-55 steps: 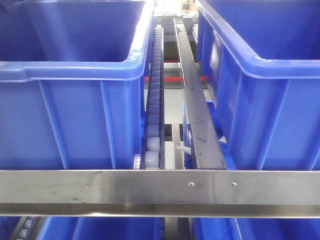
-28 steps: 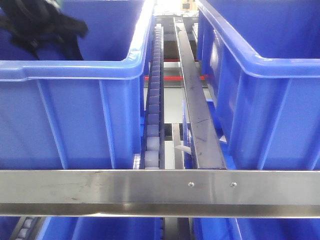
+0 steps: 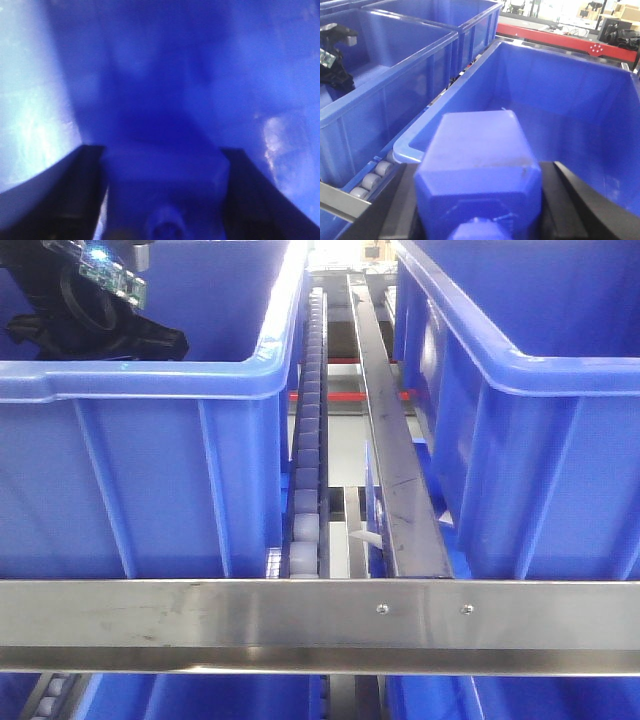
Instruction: Pick and sort blue part to right shelf
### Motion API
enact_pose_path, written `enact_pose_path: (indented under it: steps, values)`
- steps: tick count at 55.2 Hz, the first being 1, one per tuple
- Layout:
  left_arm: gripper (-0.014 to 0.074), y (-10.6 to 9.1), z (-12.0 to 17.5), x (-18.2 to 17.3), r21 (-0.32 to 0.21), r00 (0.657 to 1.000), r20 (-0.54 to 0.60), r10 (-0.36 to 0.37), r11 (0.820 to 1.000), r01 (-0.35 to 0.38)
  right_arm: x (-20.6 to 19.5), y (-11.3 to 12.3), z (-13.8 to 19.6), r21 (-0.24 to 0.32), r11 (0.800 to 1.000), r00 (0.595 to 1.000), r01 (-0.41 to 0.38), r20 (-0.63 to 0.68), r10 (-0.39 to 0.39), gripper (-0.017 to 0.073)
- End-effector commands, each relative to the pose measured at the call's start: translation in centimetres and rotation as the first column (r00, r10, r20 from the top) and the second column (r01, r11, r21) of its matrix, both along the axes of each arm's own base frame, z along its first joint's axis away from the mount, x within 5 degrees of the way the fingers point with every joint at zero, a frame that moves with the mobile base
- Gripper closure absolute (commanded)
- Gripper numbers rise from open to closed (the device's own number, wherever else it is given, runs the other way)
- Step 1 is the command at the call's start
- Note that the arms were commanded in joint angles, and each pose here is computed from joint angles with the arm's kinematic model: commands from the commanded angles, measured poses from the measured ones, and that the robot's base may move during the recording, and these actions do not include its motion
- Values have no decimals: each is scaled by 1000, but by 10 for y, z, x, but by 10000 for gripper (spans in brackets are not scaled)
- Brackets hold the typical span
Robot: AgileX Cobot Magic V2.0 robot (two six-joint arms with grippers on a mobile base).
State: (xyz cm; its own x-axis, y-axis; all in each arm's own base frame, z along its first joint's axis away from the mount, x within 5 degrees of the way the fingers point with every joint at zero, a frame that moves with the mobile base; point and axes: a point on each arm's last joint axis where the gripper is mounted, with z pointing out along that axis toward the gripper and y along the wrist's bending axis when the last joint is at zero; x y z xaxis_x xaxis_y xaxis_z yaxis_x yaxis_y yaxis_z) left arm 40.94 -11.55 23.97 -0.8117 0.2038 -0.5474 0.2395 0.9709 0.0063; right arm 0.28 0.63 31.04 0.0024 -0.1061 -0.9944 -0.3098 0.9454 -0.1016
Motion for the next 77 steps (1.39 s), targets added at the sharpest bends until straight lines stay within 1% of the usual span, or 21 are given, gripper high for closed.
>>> enact_pose_path:
  steps: [1, 8, 12, 16, 22, 27, 31, 35, 38, 43, 45, 52, 57, 62, 66, 67, 70, 74, 77]
  values:
    - [-13, 1, 37, -1, -44, 993, 122, 10, 999, -5, -5, -2, 16, 37, 999, 994, 5, 106, -9, 345]
    - [-19, 1, 47, -3, -50, 991, 132, 12, 999, -6, -5, -2, 16, 37, 999, 994, 5, 106, -9, 345]
    - [-14, 2, 58, -7, -61, 988, 152, 15, 998, -6, -5, -2, 16, 37, 999, 994, 5, 106, -9, 345]
    - [-13, 5, 76, -16, -71, 982, 187, 17, 997, -3, -5, -2, 16, 37, 999, 994, 5, 106, -9, 345]
    - [-13, 10, 108, -37, -98, 971, 239, 24, 995, 0, -5, -2, 15, 34, 999, 995, 5, 95, -8, 345]
    - [-10, 17, 127, -60, -112, 956, 292, 27, 994, 6, -5, -1, 12, 26, 1000, 998, 3, 70, -5, 345]
    - [17, 23, 138, -82, -125, 941, 338, 31, 992, 12, -5, -1, 11, 21, 1000, 998, 2, 55, -3, 345]
    - [74, 29, 140, -102, -128, 932, 360, 31, 992, 16, -5, -1, 10, 19, 1000, 999, 2, 50, -3, 345]
    - [128, 35, 143, -122, -137, 920, 391, 34, 990, 21, -4, -1, 10, 22, 1000, 999, 0, 45, -1, 345]
    - [217, 42, 143, -149, -149, 901, 433, 39, 988, 29, 0, 0, 10, 42, 999, 1000, 0, 11, -1, 345]
    - [261, 45, 139, -160, -151, 896, 442, 40, 988, 31, 4, 1, 9, 46, 999, 1000, 1, -15, -1, 345]
    - [393, 57, 136, -200, -170, 861, 506, 49, 985, 44, 22, 6, 10, 71, 997, 994, 7, -113, 1, 345]
    - [472, 64, 134, -226, -179, 837, 544, 55, 982, 53, 39, 11, 15, 76, 997, 983, 11, -186, 3, 345]
    - [467, 70, 130, -247, -189, 814, 578, 61, 980, 60, 59, 17, 24, 85, 996, 966, 16, -259, 7, 345]
    - [467, 76, 130, -266, -195, 785, 616, 67, 978, 70, 76, 22, 34, 88, 996, 951, 21, -308, 7, 345]
    - [467, 77, 128, -269, -194, 783, 618, 66, 979, 70, 80, 23, 38, 96, 995, 950, 25, -313, 7, 345]
    - [467, 80, 127, -281, -198, 762, 644, 71, 977, 76, 96, 27, 48, 111, 993, 936, 37, -352, 4, 345]
    - [467, 85, 123, -296, -199, 741, 667, 74, 977, 82, 120, 33, 62, 103, 994, 913, 44, -407, 1, 345]
    - [467, 88, 122, -306, -193, 722, 688, 73, 978, 85, 141, 39, 71, 83, 995, 887, 47, -462, -3, 345]
